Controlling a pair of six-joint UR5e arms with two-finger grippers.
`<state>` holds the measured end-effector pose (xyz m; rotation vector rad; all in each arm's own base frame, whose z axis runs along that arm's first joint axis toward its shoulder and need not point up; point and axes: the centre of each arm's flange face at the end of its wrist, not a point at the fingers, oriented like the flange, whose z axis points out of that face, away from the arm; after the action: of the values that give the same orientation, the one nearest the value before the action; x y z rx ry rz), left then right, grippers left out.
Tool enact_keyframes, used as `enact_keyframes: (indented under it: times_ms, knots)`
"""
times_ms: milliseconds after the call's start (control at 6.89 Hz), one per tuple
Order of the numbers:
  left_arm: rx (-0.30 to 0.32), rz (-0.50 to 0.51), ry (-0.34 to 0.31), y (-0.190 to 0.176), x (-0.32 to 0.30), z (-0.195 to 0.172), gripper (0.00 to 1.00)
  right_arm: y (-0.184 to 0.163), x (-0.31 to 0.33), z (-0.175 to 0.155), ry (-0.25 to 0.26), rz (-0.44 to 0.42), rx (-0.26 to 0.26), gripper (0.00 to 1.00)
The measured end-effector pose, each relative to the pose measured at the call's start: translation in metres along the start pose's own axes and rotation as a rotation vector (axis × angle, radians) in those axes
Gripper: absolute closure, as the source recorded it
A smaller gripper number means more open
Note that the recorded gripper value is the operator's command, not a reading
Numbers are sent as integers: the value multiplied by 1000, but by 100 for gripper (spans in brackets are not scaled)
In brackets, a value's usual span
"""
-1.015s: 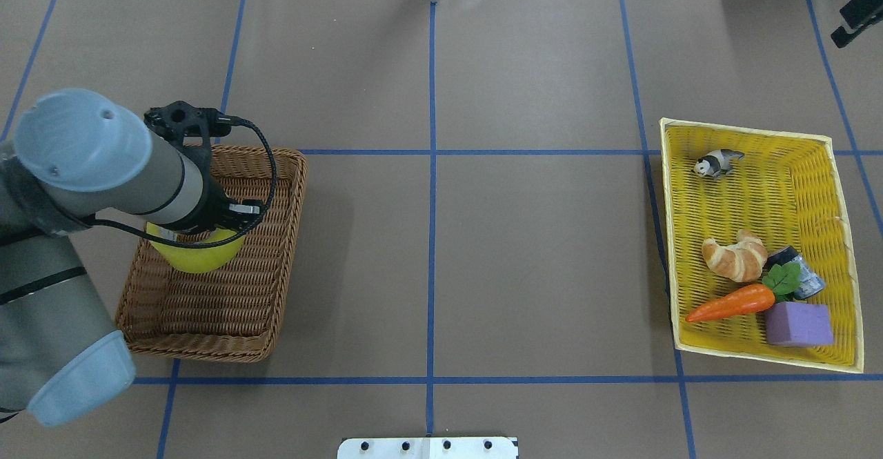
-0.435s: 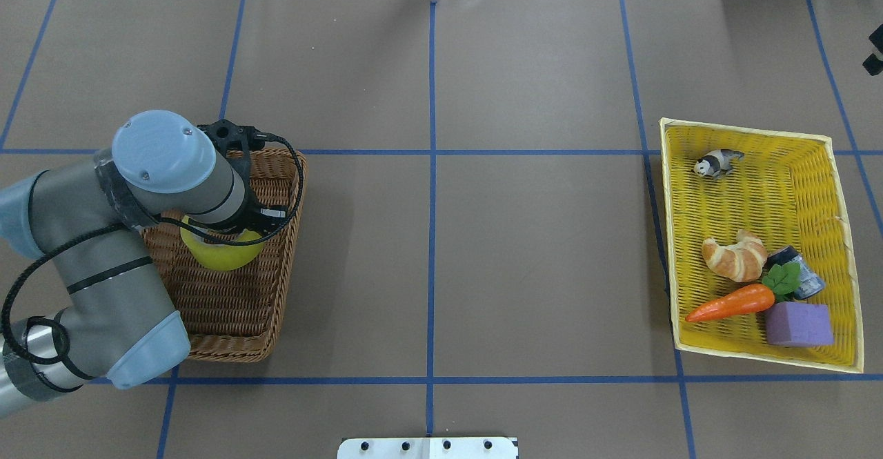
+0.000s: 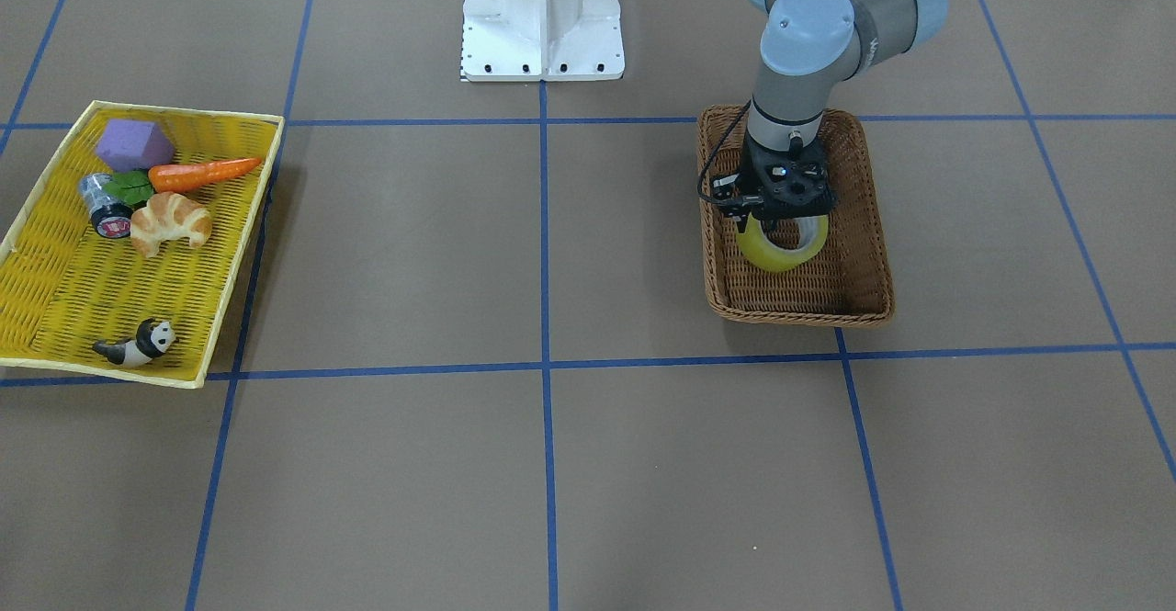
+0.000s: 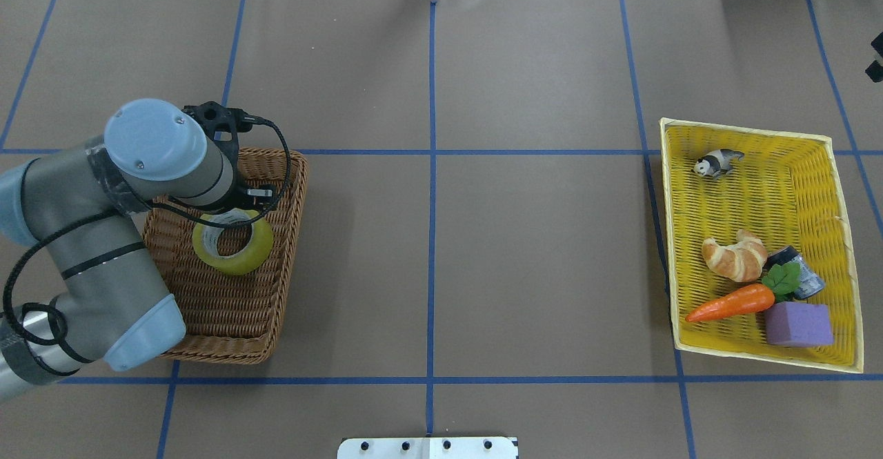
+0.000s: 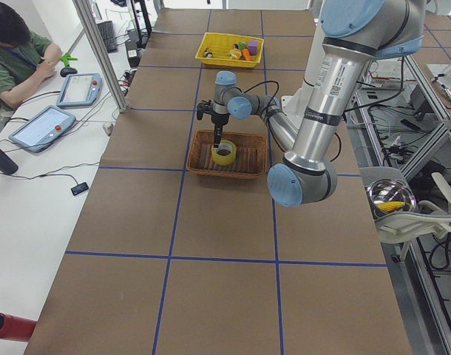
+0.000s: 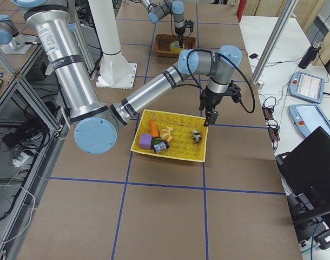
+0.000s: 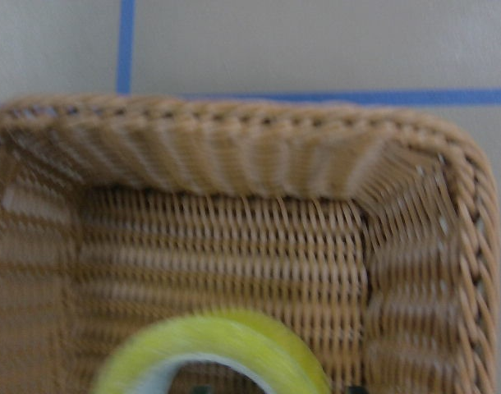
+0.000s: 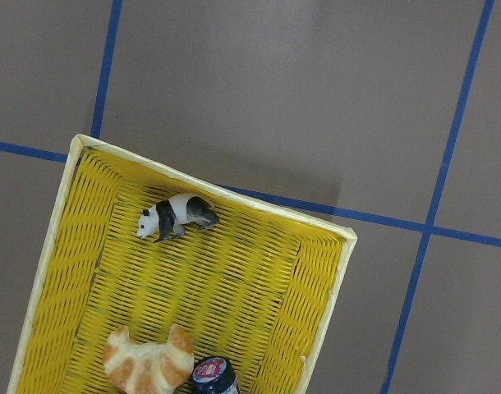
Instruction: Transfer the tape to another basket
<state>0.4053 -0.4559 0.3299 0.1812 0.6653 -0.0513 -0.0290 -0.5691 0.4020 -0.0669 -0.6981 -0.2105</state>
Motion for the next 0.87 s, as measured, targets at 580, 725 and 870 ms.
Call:
enact_keyframes:
  times_ms: [580,725,870]
  knots:
    - [-12,148,-22,-86,-153,-47,2,20,32,28,1,15,-8,0]
    - [-21,143,-32,-96,-215,-55,2,21,41,35,1,0,4,0]
    - [-30,104,-28,-104,-281,-68,2,20,50,40,2,-10,10,0]
